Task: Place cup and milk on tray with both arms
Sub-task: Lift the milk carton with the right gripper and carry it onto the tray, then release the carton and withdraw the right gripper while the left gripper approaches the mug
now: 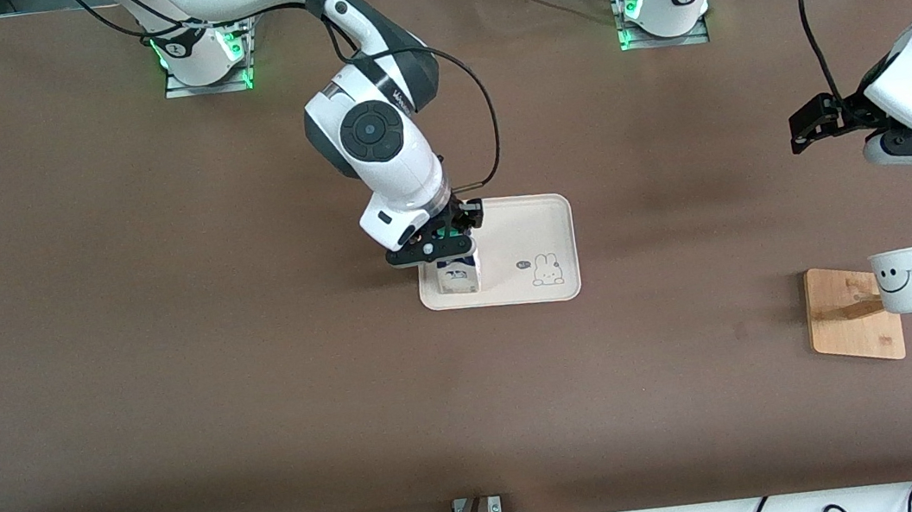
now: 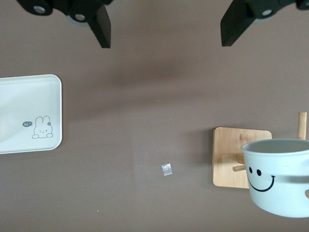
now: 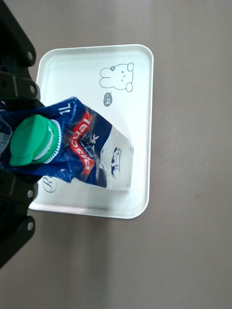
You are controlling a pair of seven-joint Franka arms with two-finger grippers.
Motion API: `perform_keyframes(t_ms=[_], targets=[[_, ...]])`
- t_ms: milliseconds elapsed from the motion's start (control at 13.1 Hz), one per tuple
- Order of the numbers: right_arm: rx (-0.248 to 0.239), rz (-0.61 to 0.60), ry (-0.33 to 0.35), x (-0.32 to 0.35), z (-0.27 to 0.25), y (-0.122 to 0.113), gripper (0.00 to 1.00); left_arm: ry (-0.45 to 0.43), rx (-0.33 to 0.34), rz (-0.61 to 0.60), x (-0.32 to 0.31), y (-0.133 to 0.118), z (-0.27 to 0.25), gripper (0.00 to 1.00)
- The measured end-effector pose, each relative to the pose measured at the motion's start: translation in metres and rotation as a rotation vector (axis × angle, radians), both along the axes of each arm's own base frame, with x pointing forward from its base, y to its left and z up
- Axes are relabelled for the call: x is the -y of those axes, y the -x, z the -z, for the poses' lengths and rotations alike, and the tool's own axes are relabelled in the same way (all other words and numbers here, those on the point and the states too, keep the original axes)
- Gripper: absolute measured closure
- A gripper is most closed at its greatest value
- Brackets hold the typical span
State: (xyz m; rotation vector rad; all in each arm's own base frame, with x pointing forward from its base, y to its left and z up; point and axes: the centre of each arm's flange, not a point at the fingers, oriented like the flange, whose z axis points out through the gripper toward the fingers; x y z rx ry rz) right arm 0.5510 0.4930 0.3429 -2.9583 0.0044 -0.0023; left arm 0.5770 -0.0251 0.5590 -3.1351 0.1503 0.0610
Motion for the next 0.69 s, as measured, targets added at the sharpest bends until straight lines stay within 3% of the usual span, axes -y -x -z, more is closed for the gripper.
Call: perform_keyframes(t_ms=[77, 536, 689], targets=[[-0.001, 0.002, 0.001, 0.000, 0.001, 0.000, 0.61, 0.000, -0.005, -0.004, -0.001, -0.001, 0.003, 0.00], [0.025, 0.023, -0.016, 0.003, -0.016, -0.009, 0.00, -0.005, -0.046, -0.062, 0.002, -0.011, 0.027, 0.00], [0.060, 0.061, -0.039, 0.016, -0.052, -0.021, 0.00, -0.010, -0.068, -0.121, -0.007, -0.023, 0.044, 0.00]])
